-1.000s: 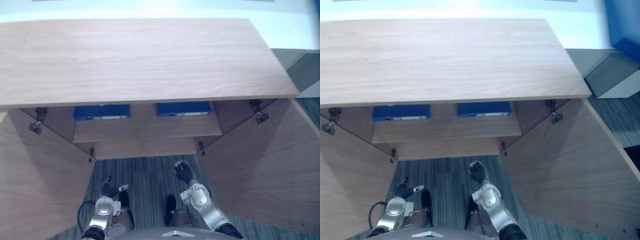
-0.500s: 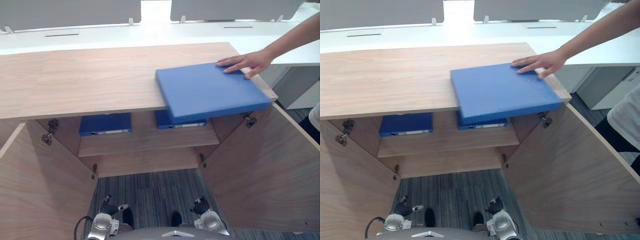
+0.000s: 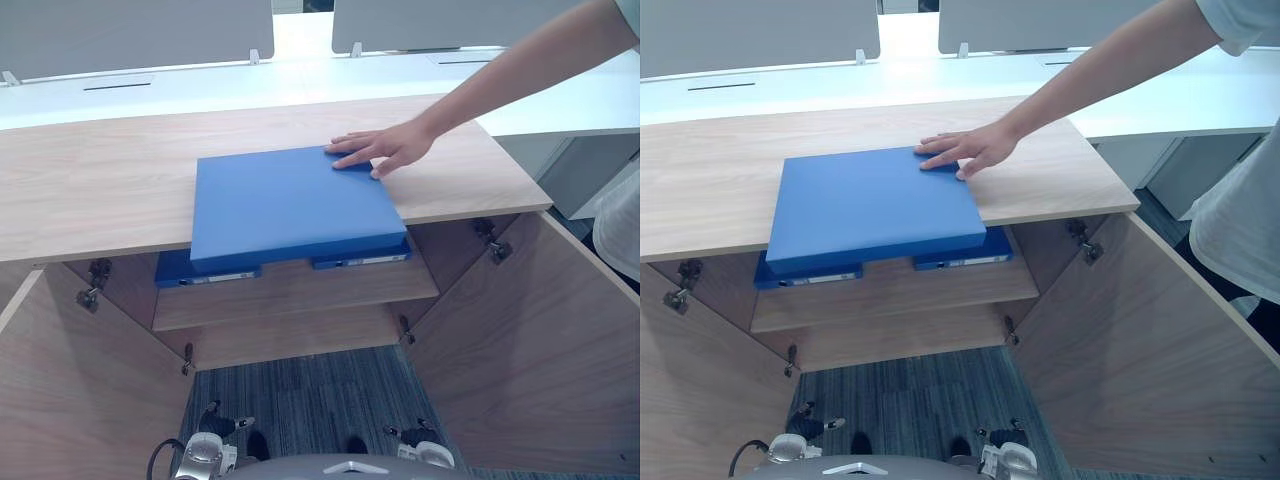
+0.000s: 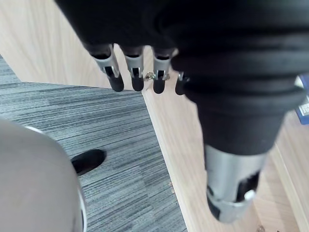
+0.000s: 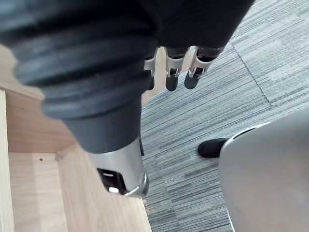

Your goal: Walk over to the cabinet, pick up the folder, carry it to the office cabinet, place the folder inside the office cabinet, then close the office cabinet door

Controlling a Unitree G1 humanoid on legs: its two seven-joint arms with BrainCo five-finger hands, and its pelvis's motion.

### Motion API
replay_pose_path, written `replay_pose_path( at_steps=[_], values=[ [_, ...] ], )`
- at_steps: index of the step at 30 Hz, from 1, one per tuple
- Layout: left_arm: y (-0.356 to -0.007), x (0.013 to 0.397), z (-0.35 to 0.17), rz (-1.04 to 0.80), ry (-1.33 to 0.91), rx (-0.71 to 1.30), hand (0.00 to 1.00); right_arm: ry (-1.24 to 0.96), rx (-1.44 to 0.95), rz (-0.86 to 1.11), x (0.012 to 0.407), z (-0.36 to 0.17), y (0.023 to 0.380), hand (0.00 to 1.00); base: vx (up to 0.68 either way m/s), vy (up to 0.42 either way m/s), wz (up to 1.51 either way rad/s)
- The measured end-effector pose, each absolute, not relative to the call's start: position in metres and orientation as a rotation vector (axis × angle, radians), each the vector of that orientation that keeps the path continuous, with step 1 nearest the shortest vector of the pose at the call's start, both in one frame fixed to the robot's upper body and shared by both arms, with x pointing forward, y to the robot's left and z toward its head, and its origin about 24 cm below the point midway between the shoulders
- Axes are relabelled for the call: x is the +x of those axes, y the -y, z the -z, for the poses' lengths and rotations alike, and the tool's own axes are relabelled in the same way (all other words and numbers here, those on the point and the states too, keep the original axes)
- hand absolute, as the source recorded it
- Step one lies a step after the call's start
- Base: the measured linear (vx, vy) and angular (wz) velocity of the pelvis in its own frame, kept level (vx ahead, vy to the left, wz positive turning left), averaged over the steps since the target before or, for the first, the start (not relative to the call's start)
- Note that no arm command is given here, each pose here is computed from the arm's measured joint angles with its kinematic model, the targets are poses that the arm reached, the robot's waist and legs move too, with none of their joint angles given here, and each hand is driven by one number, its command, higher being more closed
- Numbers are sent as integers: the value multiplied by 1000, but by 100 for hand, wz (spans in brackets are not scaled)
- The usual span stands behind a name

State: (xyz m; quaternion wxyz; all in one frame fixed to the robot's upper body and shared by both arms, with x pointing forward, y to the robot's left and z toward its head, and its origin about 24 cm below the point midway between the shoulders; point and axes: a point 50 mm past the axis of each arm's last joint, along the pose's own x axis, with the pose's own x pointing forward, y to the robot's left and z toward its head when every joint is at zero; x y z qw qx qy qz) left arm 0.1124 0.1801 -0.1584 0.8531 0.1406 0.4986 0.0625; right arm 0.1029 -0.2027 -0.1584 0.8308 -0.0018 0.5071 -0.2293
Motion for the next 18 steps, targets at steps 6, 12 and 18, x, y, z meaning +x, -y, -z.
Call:
replay_pose_path(
  at_steps=[6, 12, 18],
  values=[
    [-180, 113, 158, -134, -1049, 294, 0, -1083, 20, 508, 101, 159, 203, 0, 22, -5, 0],
    [-181, 111, 159, -141, -1051, 295, 0, -1085, 32, 524, 99, 159, 204, 0, 0, 0, 0],
    [-182, 112, 158, -188, -1048, 249, 0, -1087, 26, 532, 98, 160, 204, 0, -2, -1, 1]
  ],
)
